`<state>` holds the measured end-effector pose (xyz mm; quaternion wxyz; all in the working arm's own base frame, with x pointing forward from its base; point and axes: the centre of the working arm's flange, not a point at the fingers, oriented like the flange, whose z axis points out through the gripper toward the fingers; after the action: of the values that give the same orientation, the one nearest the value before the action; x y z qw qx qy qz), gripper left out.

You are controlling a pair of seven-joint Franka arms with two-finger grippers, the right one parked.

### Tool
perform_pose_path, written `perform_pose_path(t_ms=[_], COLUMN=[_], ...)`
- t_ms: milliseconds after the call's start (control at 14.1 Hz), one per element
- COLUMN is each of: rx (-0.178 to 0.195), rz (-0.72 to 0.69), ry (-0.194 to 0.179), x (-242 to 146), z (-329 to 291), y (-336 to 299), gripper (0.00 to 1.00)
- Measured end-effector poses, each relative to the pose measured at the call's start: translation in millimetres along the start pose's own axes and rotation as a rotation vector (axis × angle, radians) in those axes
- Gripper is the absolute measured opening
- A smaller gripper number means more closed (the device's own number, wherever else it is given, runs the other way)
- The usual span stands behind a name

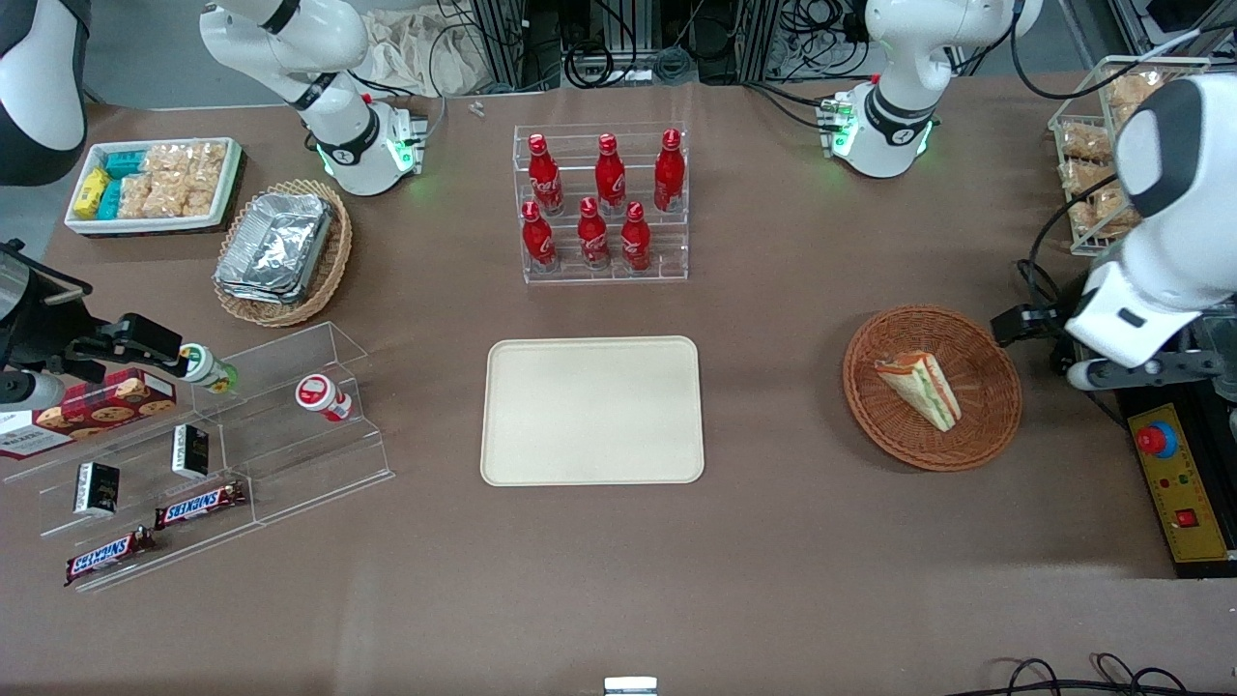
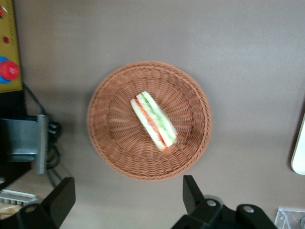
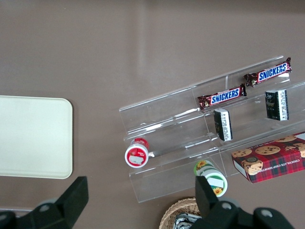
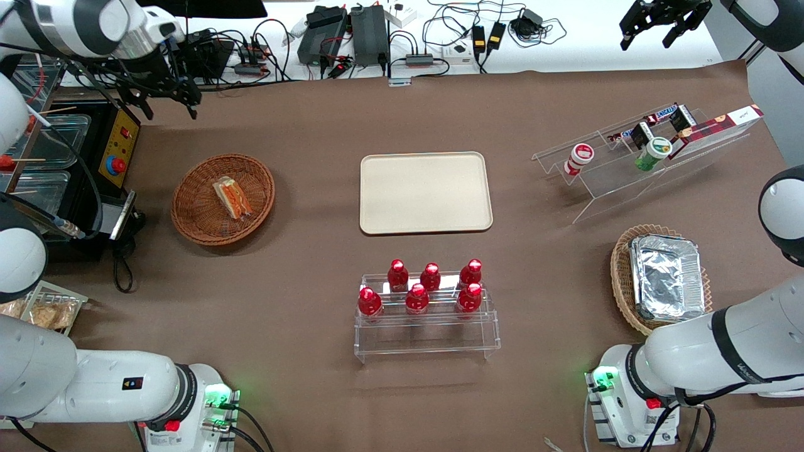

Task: Place sandwich from basket to tray
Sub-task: 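Lower the open left gripper onto the wrapped sandwich in the basket, then close the left gripper on the sandwich and lift it from the basket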

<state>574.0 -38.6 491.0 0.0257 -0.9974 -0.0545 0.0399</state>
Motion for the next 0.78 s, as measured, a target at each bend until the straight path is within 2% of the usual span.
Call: perform_pose_path(t_ms=[212,566,779], rx=[0.007,-0.010,-0.015], rz=[-0.104,-0.220,-0.293], ry=[-0.027,0.008,0.004], x=[-6.4,-15.6,-18.6], z=[44.2,121.7,159.2], y=[22.4,34.8,35.8], gripper=[1.00,1.00,1.00])
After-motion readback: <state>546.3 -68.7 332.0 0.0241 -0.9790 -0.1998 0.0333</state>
